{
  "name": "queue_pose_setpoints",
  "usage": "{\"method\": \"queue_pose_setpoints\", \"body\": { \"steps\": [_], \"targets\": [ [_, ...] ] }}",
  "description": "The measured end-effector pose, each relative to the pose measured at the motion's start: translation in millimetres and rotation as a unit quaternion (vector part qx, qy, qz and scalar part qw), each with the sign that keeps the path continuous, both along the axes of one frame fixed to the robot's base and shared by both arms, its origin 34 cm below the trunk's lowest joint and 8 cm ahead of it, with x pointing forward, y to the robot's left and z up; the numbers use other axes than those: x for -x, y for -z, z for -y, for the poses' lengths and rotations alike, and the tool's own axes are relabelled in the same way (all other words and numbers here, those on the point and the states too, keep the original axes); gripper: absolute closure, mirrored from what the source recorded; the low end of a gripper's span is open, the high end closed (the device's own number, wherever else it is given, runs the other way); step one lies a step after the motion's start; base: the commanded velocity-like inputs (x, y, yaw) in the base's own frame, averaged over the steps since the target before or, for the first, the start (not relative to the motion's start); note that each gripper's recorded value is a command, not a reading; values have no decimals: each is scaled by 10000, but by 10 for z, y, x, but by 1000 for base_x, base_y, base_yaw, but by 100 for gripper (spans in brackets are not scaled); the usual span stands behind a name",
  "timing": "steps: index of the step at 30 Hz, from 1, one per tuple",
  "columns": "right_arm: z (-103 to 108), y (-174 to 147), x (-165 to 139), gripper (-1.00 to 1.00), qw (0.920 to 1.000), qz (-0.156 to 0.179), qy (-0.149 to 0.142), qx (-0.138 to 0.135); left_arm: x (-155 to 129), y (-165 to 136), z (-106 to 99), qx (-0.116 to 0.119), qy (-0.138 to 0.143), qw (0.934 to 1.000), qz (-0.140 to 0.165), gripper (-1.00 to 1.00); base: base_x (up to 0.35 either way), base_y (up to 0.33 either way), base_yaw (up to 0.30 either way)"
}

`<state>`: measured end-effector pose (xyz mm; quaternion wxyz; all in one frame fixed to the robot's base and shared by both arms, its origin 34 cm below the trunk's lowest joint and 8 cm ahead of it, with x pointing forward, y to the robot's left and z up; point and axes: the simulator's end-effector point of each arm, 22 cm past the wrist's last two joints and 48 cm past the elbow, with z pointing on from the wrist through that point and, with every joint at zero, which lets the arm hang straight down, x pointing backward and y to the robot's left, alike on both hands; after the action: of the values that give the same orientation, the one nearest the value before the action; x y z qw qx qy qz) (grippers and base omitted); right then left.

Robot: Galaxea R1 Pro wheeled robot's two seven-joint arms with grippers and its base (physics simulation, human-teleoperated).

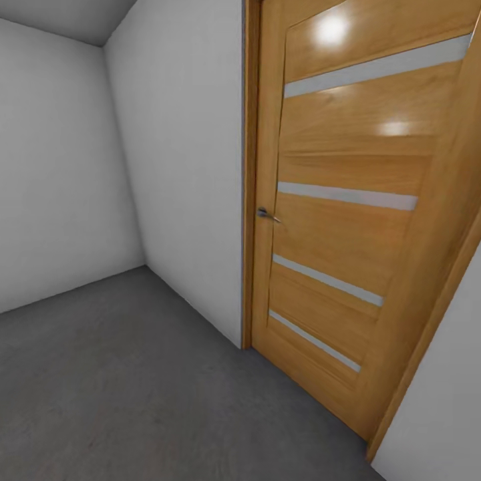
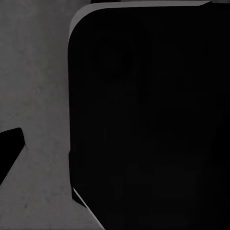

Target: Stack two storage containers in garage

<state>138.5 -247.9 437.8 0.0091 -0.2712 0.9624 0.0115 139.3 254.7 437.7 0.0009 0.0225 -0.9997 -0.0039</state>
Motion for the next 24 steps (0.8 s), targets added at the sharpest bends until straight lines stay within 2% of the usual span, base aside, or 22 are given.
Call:
{"method": "queue_pose_setpoints", "body": {
  "steps": [24],
  "targets": [
    [3,0,-5,-100,10000,10,-5,0,-2,0,-1,-1,-6,10000,2,-100,310,73,0]
  ]
}}
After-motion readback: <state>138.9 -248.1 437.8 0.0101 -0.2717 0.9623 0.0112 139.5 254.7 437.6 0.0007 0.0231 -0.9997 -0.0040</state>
